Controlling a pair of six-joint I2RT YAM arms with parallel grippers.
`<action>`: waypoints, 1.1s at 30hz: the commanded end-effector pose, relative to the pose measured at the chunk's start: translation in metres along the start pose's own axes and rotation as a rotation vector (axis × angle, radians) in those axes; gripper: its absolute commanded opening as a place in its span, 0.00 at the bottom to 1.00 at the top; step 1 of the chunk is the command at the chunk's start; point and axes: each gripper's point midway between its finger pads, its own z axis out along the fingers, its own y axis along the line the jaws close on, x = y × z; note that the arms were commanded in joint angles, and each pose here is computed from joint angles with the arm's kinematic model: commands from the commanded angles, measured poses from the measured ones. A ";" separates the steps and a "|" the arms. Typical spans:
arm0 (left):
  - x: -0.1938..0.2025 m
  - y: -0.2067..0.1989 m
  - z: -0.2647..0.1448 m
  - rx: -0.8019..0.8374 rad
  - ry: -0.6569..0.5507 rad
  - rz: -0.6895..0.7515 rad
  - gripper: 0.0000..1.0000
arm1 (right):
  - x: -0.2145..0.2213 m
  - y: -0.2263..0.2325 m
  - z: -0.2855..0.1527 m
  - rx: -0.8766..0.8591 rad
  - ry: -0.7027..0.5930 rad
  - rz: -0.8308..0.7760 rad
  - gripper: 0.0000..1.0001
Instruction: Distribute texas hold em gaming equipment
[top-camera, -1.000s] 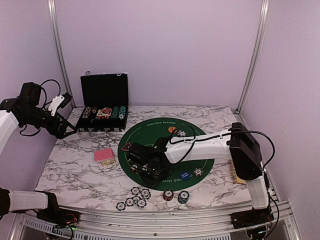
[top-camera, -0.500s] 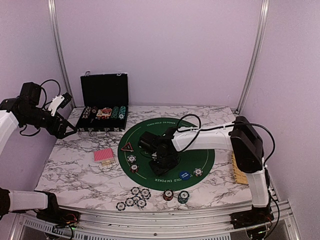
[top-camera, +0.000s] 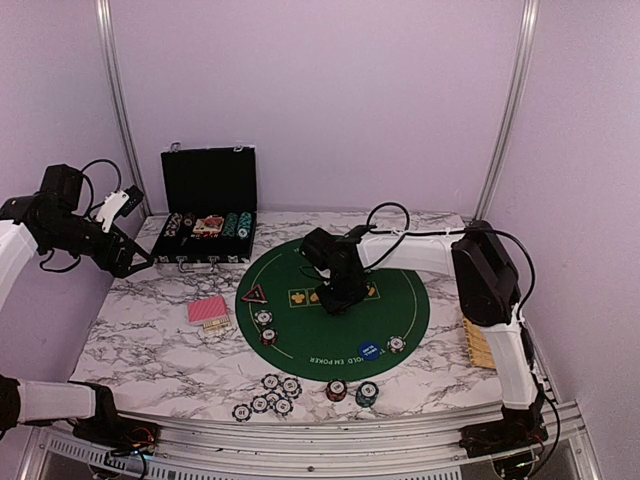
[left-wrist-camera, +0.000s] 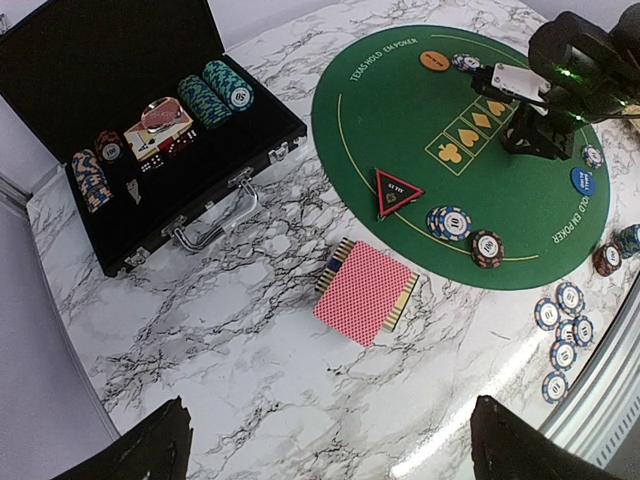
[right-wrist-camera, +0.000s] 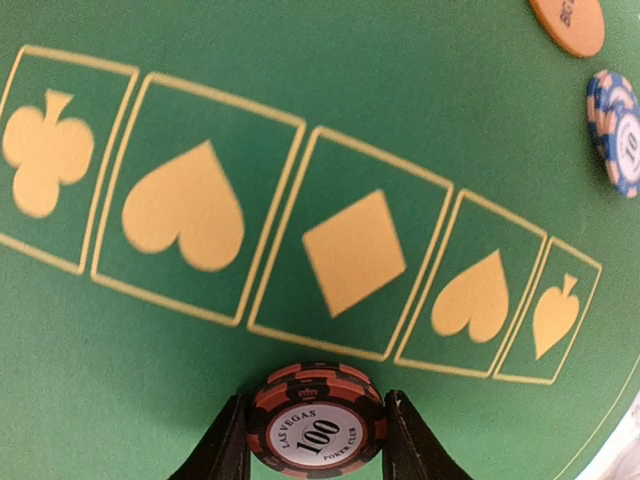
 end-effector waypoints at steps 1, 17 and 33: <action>0.001 -0.001 0.001 0.013 0.019 -0.008 0.99 | -0.034 -0.017 0.013 0.022 -0.050 0.004 0.09; 0.001 0.002 0.008 0.029 0.036 -0.019 0.99 | -0.107 -0.032 0.044 -0.041 -0.147 0.064 0.09; -0.001 0.002 0.010 0.040 0.038 -0.028 0.99 | -0.147 -0.061 0.062 -0.031 -0.272 0.125 0.10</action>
